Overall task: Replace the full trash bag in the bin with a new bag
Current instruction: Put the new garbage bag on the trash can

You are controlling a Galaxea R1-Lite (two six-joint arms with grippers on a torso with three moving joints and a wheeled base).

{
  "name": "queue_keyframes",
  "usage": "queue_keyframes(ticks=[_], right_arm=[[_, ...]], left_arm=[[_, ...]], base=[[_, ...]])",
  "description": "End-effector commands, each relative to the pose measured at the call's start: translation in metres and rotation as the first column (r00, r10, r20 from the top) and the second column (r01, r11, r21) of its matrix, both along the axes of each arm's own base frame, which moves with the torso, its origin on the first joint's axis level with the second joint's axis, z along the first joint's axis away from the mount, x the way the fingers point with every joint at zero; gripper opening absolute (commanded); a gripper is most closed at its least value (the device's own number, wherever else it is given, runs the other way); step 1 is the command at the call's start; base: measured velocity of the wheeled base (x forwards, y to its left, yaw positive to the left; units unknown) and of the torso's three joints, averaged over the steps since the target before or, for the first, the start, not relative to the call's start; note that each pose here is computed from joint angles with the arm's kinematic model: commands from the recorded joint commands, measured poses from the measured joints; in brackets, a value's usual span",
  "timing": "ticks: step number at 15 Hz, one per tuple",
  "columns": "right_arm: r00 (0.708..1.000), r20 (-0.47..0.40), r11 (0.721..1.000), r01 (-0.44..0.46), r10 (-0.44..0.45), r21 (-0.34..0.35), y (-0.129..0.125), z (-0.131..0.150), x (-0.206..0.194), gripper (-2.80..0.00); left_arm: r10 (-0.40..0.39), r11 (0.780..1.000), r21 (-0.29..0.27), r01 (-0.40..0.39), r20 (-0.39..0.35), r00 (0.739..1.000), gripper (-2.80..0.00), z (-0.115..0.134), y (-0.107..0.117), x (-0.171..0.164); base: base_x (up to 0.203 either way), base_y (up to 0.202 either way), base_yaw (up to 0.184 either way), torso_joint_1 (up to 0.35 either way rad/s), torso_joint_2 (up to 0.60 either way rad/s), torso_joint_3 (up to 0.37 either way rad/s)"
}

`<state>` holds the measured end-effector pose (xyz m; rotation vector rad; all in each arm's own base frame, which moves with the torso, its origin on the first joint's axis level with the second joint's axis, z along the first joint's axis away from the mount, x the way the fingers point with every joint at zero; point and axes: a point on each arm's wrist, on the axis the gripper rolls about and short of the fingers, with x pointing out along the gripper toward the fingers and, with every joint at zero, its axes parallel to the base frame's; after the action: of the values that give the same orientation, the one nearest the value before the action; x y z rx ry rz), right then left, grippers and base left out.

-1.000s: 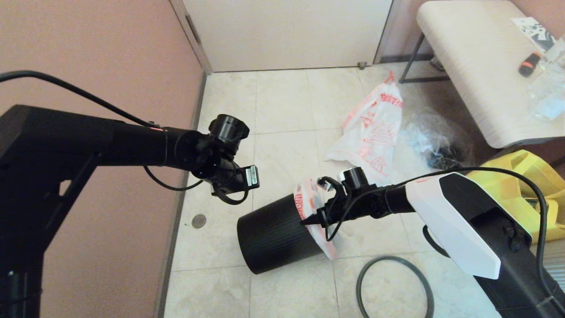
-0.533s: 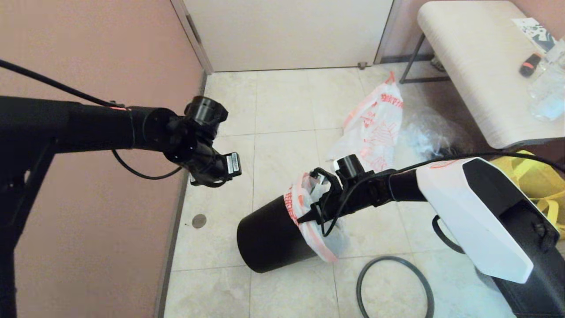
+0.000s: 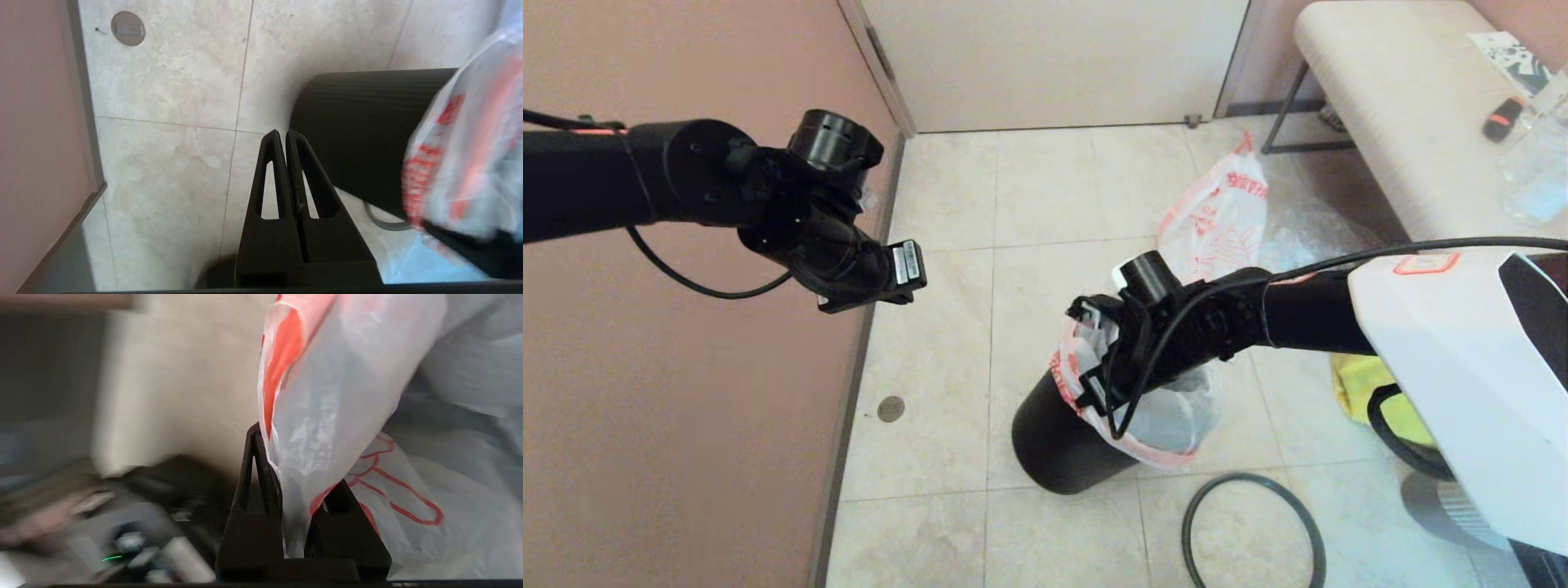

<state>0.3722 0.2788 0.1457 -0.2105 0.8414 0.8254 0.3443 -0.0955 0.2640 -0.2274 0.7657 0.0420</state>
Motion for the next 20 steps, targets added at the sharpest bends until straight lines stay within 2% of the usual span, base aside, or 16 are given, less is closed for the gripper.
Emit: queue_keyframes(ticks=[1, 3, 4, 7, 9, 11, 13, 15, 16, 20], right_arm=[[0.991, 0.105, 0.986, 0.099, -0.085, -0.134, 0.015, -0.002, -0.013, -2.8], [0.967, 0.202, 0.951, 0.203, -0.157, -0.232, 0.026, -0.017, -0.012, -2.8], [0.956, 0.238, 0.941, 0.232, -0.173, -0.247, 0.032, -0.028, -0.01, -2.8], [0.945, 0.269, 0.922, 0.262, -0.185, -0.286, 0.039, -0.055, -0.015, -2.8], [0.916, 0.341, 0.908, 0.313, -0.212, -0.277, 0.048, -0.081, -0.017, -2.8], [0.921, 0.341, 0.905, 0.298, -0.19, -0.303, 0.058, -0.11, -0.028, -2.8], [0.929, 0.329, 0.903, 0.28, -0.17, -0.325, 0.063, -0.118, -0.04, -2.8], [0.921, 0.347, 0.889, 0.299, -0.175, -0.347, 0.065, -0.121, -0.044, -2.8], [0.923, 0.347, 0.884, 0.297, -0.168, -0.361, 0.066, -0.124, -0.049, 0.0], [0.923, 0.352, 0.906, 0.275, -0.155, -0.321, 0.072, -0.099, -0.07, 0.0]], left_arm=[[0.013, 1.0, -0.013, -0.013, 0.019, 1.0, -2.8, 0.008, 0.007, -0.003], [0.009, 1.0, -0.028, -0.008, 0.027, 1.0, -2.8, 0.012, 0.01, -0.005], [0.007, 1.0, -0.029, -0.007, 0.028, 1.0, -2.8, 0.012, 0.009, -0.005], [-0.001, 1.0, -0.03, 0.001, 0.028, 1.0, -2.8, 0.012, 0.006, -0.005], [-0.004, 1.0, -0.03, 0.004, 0.026, 1.0, -2.8, 0.011, 0.005, -0.005], [-0.007, 1.0, -0.029, 0.008, 0.025, 1.0, -2.8, 0.011, 0.003, -0.005], [-0.004, 1.0, -0.028, 0.005, 0.025, 1.0, -2.8, 0.011, 0.004, -0.005], [-0.005, 1.0, -0.027, 0.006, 0.025, 1.0, -2.8, 0.011, 0.004, -0.005], [-0.005, 1.0, -0.027, 0.006, 0.025, 1.0, -2.8, 0.011, 0.004, -0.005], [-0.007, 1.0, -0.026, 0.008, 0.029, 1.0, -2.8, 0.012, 0.004, -0.005]], base=[[0.0, 0.0, 0.0, 0.0, 0.0, 0.0], [0.0, 0.0, 0.0, 0.0, 0.0, 0.0], [0.0, 0.0, 0.0, 0.0, 0.0, 0.0], [0.0, 0.0, 0.0, 0.0, 0.0, 0.0], [0.0, 0.0, 0.0, 0.0, 0.0, 0.0], [0.0, 0.0, 0.0, 0.0, 0.0, 0.0], [0.0, 0.0, 0.0, 0.0, 0.0, 0.0], [0.0, 0.0, 0.0, 0.0, 0.0, 0.0], [0.0, 0.0, 0.0, 0.0, 0.0, 0.0], [0.0, 0.0, 0.0, 0.0, 0.0, 0.0]])
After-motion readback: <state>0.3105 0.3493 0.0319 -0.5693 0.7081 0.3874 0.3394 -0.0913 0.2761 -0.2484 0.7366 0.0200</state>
